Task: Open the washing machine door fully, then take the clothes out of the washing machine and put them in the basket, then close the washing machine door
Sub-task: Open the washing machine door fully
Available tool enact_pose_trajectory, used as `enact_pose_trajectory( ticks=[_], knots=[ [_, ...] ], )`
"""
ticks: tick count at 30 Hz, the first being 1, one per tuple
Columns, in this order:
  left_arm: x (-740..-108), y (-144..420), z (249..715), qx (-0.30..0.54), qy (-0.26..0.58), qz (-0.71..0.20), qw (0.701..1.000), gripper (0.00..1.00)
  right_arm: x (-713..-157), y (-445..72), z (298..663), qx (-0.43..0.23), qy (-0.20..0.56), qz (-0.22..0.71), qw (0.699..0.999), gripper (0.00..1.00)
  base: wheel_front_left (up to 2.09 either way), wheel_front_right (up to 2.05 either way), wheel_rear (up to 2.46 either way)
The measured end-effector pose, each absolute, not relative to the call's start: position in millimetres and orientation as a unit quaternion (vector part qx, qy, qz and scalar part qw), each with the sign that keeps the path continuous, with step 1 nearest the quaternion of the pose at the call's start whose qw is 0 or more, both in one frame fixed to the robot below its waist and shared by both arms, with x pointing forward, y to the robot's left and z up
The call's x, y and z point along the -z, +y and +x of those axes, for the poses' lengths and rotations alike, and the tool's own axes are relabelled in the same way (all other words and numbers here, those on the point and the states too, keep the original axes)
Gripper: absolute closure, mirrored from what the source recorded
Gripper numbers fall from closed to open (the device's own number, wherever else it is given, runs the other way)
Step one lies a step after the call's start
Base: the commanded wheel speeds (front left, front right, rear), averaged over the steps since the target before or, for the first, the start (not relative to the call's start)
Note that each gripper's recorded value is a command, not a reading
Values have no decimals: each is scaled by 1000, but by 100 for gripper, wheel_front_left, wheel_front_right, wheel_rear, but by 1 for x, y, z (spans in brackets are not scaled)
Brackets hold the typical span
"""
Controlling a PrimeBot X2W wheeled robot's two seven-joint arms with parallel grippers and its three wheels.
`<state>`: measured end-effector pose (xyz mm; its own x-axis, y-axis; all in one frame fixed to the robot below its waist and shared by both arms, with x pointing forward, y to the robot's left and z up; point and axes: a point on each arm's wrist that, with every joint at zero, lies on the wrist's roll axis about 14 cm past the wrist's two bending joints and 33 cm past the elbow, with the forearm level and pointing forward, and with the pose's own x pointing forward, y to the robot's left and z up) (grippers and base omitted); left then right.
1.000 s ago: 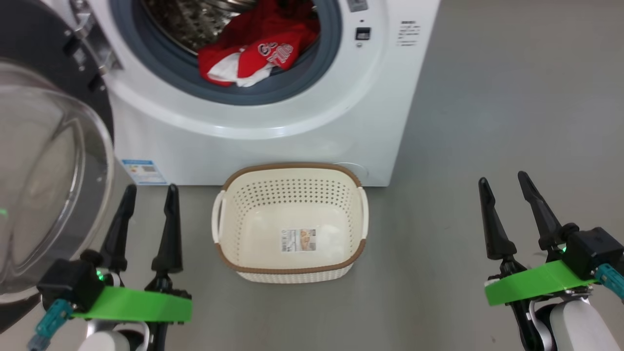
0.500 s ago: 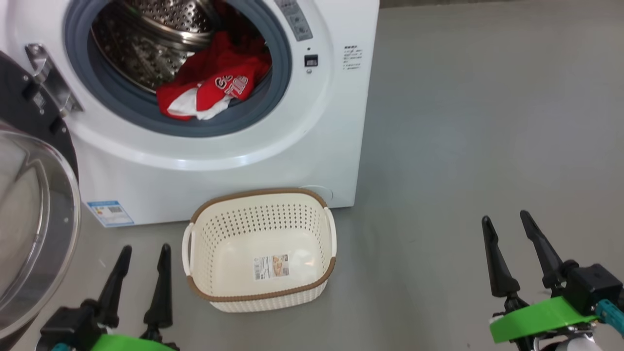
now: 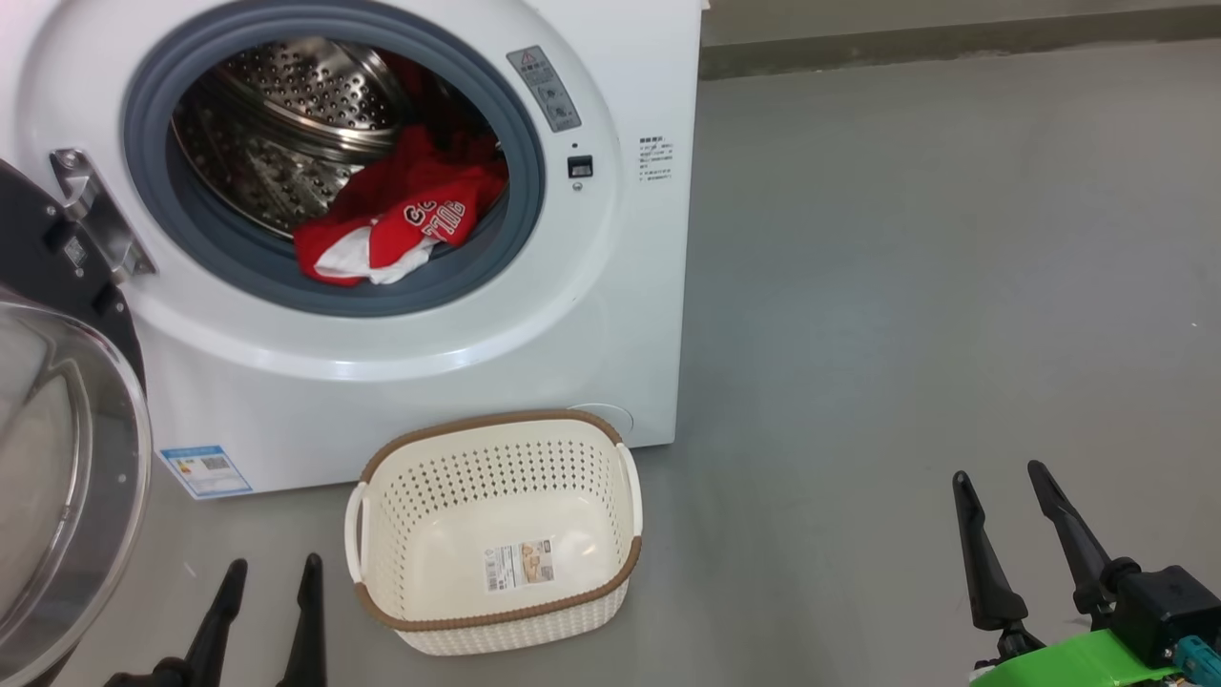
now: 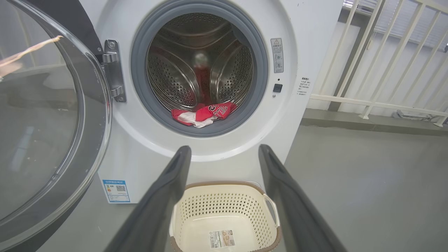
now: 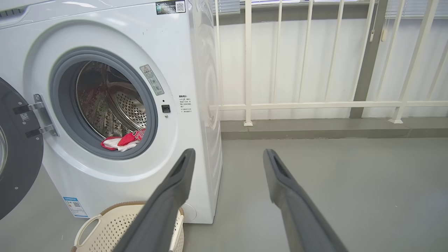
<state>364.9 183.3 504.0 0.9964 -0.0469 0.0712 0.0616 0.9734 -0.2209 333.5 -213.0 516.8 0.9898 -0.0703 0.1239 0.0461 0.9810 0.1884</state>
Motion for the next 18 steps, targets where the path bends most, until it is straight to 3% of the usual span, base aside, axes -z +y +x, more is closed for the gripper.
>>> enact_pose_trajectory(
  ticks=[18],
  knots=[
    [-508,195,357,-4,-34,-105,994,0,-517,-208,333,22,-65,95,993,0,1,-1,0]
  ],
)
